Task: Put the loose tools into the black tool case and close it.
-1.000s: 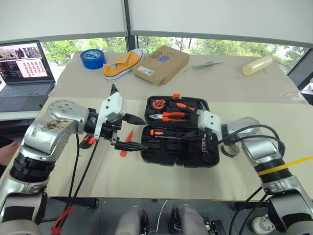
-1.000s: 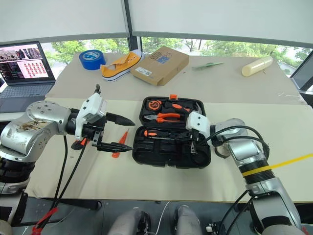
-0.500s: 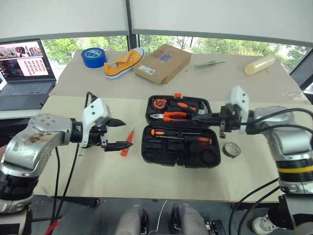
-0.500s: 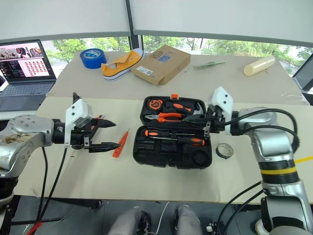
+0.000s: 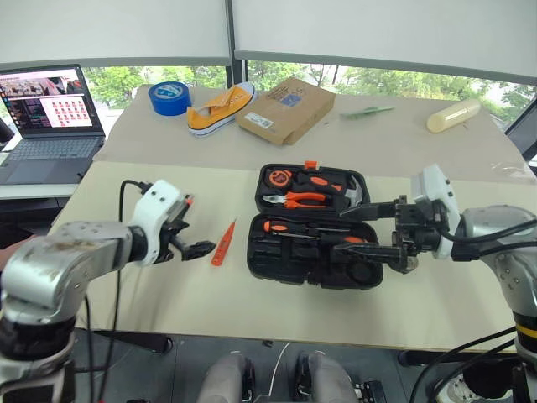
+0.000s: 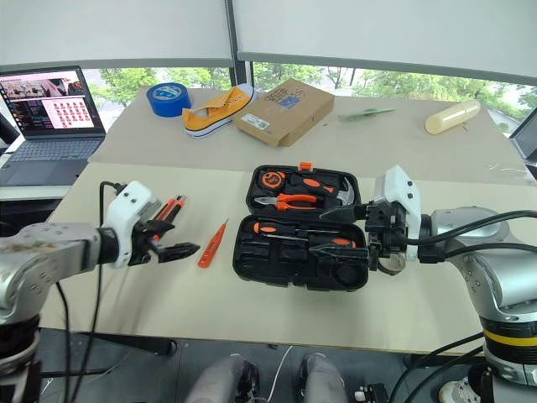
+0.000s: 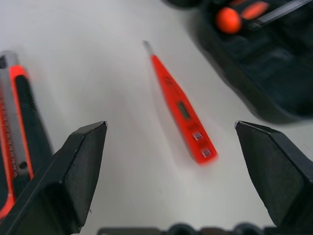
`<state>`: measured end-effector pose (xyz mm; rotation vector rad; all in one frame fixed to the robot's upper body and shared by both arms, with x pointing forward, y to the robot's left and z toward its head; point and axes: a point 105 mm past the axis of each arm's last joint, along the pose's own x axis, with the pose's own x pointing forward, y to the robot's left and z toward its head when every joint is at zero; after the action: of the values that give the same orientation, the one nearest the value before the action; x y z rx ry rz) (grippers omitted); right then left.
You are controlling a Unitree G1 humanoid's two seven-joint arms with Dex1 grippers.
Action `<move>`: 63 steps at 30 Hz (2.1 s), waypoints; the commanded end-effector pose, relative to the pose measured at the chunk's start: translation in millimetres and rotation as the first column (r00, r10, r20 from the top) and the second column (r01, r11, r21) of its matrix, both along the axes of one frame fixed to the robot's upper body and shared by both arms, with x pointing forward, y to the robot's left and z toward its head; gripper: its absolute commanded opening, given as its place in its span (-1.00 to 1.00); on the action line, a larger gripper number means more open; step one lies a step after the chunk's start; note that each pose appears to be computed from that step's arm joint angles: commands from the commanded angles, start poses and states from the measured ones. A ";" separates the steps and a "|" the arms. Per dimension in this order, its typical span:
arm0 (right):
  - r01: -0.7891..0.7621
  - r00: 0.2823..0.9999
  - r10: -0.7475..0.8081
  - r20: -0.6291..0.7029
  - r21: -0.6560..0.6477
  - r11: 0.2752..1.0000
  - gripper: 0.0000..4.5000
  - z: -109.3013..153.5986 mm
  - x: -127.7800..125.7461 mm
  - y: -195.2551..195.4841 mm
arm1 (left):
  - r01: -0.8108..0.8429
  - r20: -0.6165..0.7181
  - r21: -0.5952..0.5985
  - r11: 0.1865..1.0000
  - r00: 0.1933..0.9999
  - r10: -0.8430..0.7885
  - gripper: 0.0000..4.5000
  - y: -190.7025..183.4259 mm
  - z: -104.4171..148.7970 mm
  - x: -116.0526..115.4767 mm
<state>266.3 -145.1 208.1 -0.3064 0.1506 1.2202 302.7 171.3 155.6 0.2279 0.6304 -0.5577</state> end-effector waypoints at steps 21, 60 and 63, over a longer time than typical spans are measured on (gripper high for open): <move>0.034 0.995 -0.038 0.088 0.044 0.998 1.00 13.2 -5.2 8.9 | -0.067 -0.137 0.114 0.991 0.987 0.082 -0.44 -16.1 -48.7 19.0; 0.207 0.978 -0.207 0.000 -0.002 0.978 1.00 -13.7 -16.1 -24.3 | 0.858 -0.183 0.250 0.449 0.497 -0.848 -0.81 -149.1 -11.3 40.4; 0.218 0.976 -0.218 0.001 0.012 0.976 1.00 -12.6 -14.0 -24.6 | 0.849 -0.170 0.270 0.454 0.506 -0.845 -0.81 -148.4 -11.1 43.7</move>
<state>250.7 -168.4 181.9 -0.2592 0.2306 1.0198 342.2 22.6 139.6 0.8806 0.6064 -1.4787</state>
